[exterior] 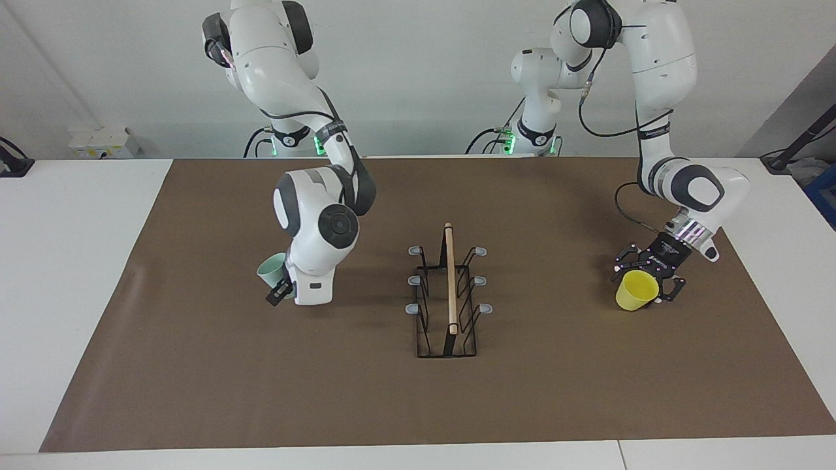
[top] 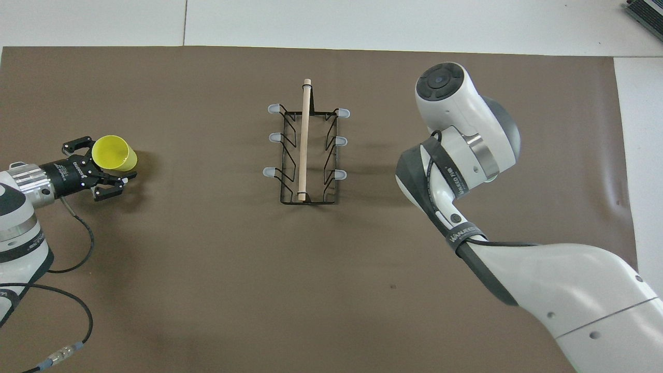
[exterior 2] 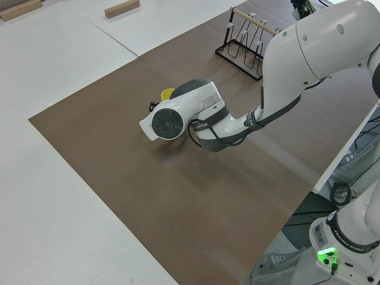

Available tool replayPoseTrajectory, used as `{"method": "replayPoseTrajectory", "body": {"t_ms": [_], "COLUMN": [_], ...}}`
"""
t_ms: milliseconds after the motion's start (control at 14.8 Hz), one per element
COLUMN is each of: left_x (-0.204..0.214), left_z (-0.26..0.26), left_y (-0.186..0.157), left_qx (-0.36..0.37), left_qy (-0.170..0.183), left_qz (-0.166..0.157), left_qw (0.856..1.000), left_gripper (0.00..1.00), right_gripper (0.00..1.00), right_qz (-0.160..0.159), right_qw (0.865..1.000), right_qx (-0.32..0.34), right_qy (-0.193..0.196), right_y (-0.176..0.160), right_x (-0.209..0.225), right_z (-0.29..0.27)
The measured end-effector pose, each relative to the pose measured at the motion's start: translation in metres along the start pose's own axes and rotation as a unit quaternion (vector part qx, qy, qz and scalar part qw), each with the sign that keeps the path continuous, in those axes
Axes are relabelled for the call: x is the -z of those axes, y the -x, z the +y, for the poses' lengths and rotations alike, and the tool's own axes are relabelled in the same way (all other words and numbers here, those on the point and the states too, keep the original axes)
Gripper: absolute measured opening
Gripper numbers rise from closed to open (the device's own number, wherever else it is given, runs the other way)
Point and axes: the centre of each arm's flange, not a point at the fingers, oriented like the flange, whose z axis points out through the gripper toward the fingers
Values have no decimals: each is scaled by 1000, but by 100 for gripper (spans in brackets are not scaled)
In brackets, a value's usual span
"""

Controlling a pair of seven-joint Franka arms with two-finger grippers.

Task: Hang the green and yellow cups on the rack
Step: 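Lift the yellow cup with the left gripper while the right gripper lifts the green cup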

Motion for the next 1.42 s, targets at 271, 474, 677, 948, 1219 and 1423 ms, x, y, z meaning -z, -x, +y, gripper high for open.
{"method": "replayPoseTrajectory", "body": {"t_ms": [271,474,677,948,1219,1423], "left_x": [-5,-6,11,31,54,62], "left_z": [-2,-2,9,20,35,39], "left_y": [5,15,40,89,137,173], "left_qx": [-9,-20,-43,-131,-237,-318], "left_qy": [3,6,30,23,3,-30], "left_qz": [5,3,-4,22,72,125], "left_qw": [1000,1000,999,991,969,939], "left_gripper": [68,68,68,68,68,68], "right_gripper": [65,65,65,65,65,65], "right_qz": [68,130,190,257,318,369], "right_qw": [996,986,973,953,930,906], "right_qx": [-55,-86,-104,-120,-135,-158], "right_qy": [-32,-62,-78,-108,-129,-133], "right_y": [55,78,92,112,127,123], "right_x": [48,70,97,134,158,150], "right_z": [27,40,42,37,29,21]}}
